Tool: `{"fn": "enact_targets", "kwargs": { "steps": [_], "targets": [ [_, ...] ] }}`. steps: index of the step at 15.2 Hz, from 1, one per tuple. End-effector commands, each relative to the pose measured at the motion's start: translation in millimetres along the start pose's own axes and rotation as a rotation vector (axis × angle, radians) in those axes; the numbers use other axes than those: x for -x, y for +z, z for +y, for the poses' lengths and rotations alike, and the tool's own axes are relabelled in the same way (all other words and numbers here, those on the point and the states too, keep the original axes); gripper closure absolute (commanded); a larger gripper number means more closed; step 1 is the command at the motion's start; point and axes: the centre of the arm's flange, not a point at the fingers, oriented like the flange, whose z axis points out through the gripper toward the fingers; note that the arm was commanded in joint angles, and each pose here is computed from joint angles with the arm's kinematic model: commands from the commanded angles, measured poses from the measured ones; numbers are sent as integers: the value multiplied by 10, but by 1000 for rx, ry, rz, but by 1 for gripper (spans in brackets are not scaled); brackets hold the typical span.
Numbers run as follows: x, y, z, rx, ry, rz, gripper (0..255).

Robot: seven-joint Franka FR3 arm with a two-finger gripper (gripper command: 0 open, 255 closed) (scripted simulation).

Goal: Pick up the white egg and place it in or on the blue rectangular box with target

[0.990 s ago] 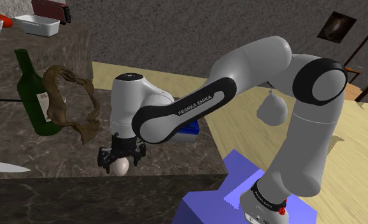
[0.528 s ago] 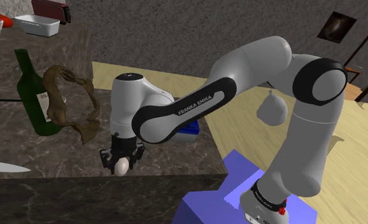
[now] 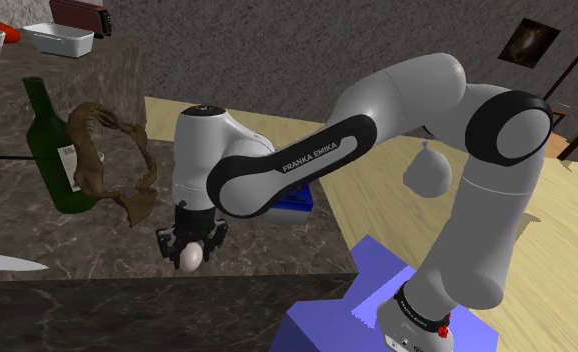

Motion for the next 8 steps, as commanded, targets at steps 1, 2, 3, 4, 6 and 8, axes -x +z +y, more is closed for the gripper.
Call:
{"fn": "enact_targets", "kwargs": {
  "steps": [1,2,3,4,6,8],
  "targets": [
    [26,-91,-8,0,0,0,255],
    [31,-143,-12,0,0,0,255],
    [37,-196,-16,0,0,0,255],
    [43,-248,-20,0,0,0,255],
    [55,-353,-28,0,0,0,255],
    [66,-457,-36,0,0,0,255]
  ]
}}
